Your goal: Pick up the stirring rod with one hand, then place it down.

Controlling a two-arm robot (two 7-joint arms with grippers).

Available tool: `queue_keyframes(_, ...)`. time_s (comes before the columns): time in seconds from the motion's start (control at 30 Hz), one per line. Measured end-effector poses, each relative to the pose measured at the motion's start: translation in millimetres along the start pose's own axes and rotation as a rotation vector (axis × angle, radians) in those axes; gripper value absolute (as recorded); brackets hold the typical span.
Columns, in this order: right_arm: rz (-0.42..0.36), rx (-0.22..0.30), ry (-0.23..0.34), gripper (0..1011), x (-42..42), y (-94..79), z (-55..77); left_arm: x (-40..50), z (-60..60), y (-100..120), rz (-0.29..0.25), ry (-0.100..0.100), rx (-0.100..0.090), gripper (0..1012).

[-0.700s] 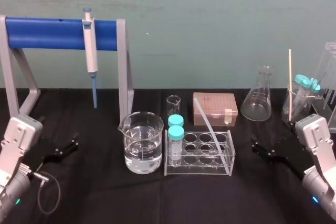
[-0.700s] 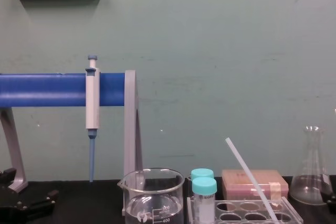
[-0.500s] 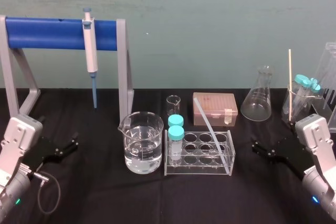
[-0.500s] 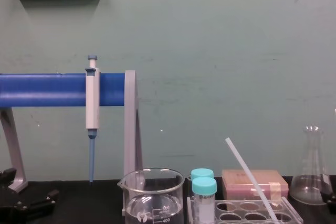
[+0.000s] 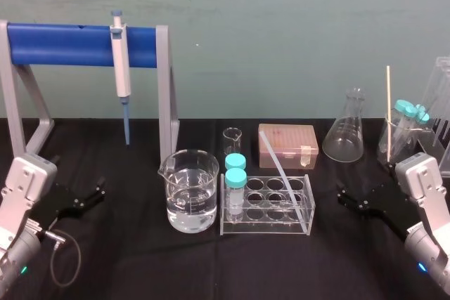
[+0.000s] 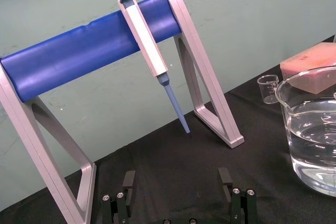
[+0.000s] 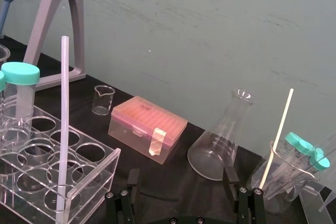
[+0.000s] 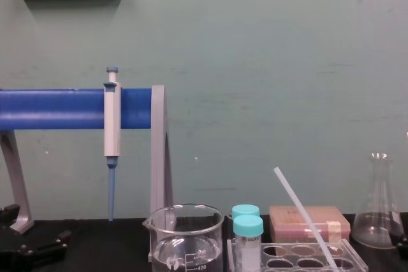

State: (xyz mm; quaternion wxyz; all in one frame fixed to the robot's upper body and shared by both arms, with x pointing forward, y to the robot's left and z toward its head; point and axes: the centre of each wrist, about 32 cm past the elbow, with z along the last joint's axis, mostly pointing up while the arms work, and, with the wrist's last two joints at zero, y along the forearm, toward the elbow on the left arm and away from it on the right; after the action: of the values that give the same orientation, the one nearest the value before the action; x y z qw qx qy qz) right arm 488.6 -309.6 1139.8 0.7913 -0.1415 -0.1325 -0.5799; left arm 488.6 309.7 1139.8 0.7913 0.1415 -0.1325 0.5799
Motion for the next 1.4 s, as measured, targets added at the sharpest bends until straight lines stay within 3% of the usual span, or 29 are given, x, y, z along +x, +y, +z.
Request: queue_keyframes(1.4,0.0,0.0,0.0,1000,0.0,0.0,0.0,0.0,0.0,0.0,0.0,0.0,0.0,1000)
